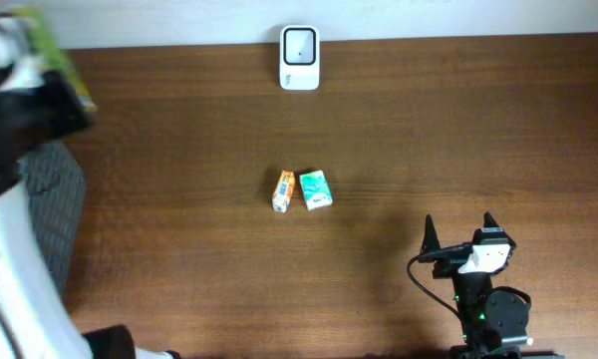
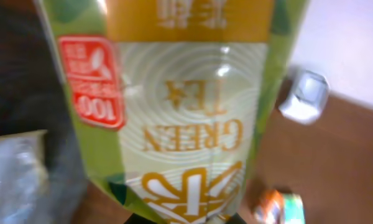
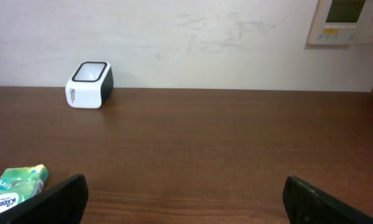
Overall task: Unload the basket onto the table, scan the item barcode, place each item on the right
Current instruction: 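Place the green tea carton from the basket left of the orange pack, then take the snack bag from the basket, lay it left of the carton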
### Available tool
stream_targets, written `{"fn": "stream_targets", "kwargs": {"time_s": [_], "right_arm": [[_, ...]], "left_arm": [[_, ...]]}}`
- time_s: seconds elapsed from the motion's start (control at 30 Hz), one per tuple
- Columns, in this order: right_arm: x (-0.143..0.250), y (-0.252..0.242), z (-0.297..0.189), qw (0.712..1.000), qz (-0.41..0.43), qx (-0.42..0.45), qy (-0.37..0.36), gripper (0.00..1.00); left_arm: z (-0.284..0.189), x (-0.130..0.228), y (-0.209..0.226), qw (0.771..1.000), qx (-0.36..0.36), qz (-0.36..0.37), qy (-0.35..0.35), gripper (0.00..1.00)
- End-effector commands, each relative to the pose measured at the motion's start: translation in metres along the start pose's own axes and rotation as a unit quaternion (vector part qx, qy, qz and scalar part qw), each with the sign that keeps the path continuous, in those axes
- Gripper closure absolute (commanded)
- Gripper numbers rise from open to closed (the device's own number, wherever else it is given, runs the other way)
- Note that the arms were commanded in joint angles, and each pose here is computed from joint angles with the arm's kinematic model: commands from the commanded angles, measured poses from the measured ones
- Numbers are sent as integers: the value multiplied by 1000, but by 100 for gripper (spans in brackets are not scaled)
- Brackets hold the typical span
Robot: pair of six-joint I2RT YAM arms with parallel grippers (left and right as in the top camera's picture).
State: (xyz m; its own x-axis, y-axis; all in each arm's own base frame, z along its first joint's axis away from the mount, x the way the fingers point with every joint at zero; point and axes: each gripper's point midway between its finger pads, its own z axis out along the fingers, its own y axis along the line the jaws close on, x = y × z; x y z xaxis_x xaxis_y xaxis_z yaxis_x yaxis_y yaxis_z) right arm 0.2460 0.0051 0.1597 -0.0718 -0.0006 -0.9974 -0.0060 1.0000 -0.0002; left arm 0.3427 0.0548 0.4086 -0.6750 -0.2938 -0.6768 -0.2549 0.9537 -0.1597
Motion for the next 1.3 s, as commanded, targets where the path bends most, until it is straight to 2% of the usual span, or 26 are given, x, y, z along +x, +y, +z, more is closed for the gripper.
{"fn": "stream_targets", "kwargs": {"time_s": [0.0, 0.1, 0.23, 0.3, 0.37, 0.4, 0.43, 0.47, 0.6, 0.67, 0.7, 0.77, 0.8, 0.87, 0.9, 0.97, 1.07, 1.13, 1.2, 1.23, 1.27], "right_arm": [[3, -2, 0, 1000, 4, 6, 3, 1], [3, -2, 0, 1000, 4, 6, 3, 1], [3, -2, 0, 1000, 4, 6, 3, 1], [3, -2, 0, 1000, 4, 6, 3, 1], [3, -2, 0, 1000, 4, 6, 3, 1], [3, -2, 0, 1000, 4, 6, 3, 1], [3, -2, 0, 1000, 4, 6, 3, 1], [3, -2, 0, 1000, 4, 6, 3, 1], [3, -2, 0, 1000, 4, 6, 3, 1], [3, -2, 0, 1000, 4, 6, 3, 1], [3, -2, 0, 1000, 4, 6, 3, 1], [3, -2, 0, 1000, 4, 6, 3, 1], [3, -2, 0, 1000, 4, 6, 3, 1], [3, -2, 0, 1000, 4, 6, 3, 1], [3, -2, 0, 1000, 4, 6, 3, 1], [3, -2, 0, 1000, 4, 6, 3, 1], [3, -2, 0, 1000, 4, 6, 3, 1], [3, -2, 0, 1000, 4, 6, 3, 1], [3, -2, 0, 1000, 4, 6, 3, 1], [3, -2, 0, 1000, 4, 6, 3, 1], [3, -2, 0, 1000, 4, 6, 3, 1]], "left_arm": [[85, 64, -67, 986, 42, 82, 138, 100], [150, 141, -102, 963, 53, 127, 232, 100], [218, 249, -125, 937, 50, 159, 306, 100], [238, 293, -126, 929, 35, 145, 338, 100], [240, 307, -131, 925, 32, 148, 349, 100], [240, 312, -137, 923, 35, 157, 350, 81], [239, 314, -140, 922, 38, 162, 349, 55], [239, 316, -146, 922, 44, 168, 345, 44], [240, 302, -153, 929, 47, 168, 326, 43], [228, 238, -147, 950, 20, 151, 273, 43], [209, 183, -137, 965, -1, 133, 227, 42], [134, 56, -94, 992, -51, 71, 89, 36], [101, 17, -58, 994, -100, 43, 31, 35], [42, -27, 15, 983, -177, -26, -48, 35], [23, -34, 52, 974, -206, -66, -67, 36], [4, -20, 138, 939, -287, -179, -57, 38], [12, 26, 225, 891, -364, -271, 13, 41], [26, 64, 261, 869, -379, -312, 64, 41], [48, 126, 296, 837, -396, -349, 143, 40], [59, 145, 309, 833, -398, -350, 162, 38], [76, 162, 319, 844, -380, -332, 181, 37]]}}
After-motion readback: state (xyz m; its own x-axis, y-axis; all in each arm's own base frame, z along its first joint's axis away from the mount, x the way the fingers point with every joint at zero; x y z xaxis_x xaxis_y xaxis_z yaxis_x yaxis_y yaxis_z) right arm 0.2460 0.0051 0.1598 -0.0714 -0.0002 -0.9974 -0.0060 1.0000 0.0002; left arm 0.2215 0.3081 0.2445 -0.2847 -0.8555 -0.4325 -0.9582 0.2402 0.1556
